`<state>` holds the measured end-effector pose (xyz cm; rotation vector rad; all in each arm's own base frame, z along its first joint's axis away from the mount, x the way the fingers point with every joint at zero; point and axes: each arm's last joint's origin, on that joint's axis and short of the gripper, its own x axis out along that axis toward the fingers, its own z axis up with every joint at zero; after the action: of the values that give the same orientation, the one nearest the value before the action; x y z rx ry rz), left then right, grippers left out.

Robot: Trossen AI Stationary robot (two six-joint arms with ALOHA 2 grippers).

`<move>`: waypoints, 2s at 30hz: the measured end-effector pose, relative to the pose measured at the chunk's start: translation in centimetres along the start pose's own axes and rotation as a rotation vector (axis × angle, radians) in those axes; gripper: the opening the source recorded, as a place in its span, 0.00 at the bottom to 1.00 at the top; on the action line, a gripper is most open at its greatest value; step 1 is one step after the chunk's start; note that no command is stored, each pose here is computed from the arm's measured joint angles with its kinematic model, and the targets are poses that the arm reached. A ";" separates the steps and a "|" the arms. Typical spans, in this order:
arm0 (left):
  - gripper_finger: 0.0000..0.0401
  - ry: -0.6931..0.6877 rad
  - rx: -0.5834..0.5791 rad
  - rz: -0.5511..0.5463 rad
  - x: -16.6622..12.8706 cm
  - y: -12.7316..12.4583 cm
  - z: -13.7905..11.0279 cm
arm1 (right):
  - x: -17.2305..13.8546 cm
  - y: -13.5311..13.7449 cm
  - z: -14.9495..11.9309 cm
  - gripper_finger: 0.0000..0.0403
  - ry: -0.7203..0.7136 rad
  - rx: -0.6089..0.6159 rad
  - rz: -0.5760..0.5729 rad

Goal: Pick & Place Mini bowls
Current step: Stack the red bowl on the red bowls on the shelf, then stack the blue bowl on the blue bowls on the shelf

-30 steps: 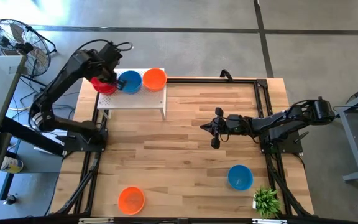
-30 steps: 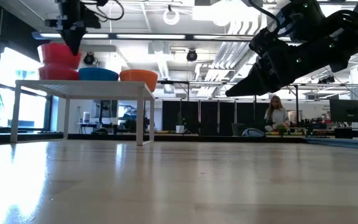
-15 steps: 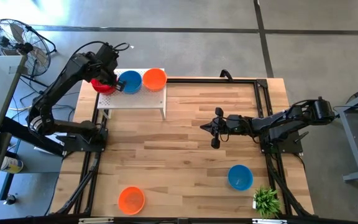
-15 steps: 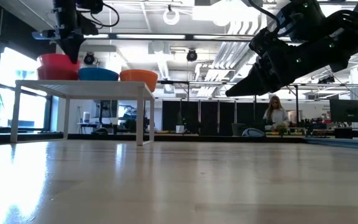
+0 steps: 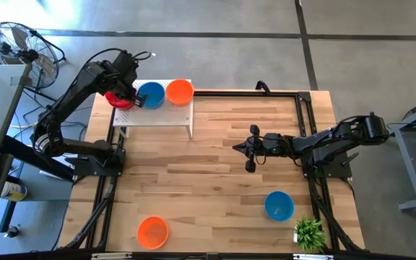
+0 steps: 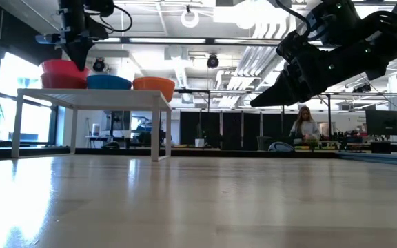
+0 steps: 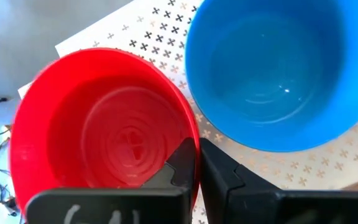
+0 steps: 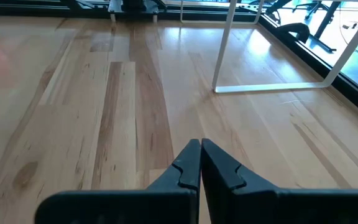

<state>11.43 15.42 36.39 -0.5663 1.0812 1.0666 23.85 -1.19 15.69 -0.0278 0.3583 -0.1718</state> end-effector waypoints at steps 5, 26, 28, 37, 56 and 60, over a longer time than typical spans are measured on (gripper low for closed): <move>0.06 -0.001 -0.008 0.002 0.0 0.0 0.0 | 0.0 0.0 0.0 0.00 0.000 0.000 0.000; 0.22 0.049 0.032 0.040 -0.1 0.2 -0.5 | 0.0 0.0 0.0 0.00 0.000 0.000 0.000; 0.19 0.040 0.031 0.040 -0.2 0.2 -0.6 | 0.0 0.0 0.0 0.00 0.000 0.000 0.000; 0.01 -0.226 0.035 0.013 -3.6 -0.3 -1.9 | 0.0 0.0 0.0 0.01 0.000 0.000 0.000; 0.00 -0.730 0.389 -0.402 0.7 -12.4 -10.7 | 0.0 0.0 0.0 0.00 0.000 0.007 0.000; 0.00 -0.837 0.486 -0.557 1.8 -15.3 -12.3 | 0.0 0.0 0.0 0.00 0.001 0.007 0.000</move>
<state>20.12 -0.18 28.11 0.0118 0.3634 0.4285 23.85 -1.18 15.68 -0.0209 0.3584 -0.1728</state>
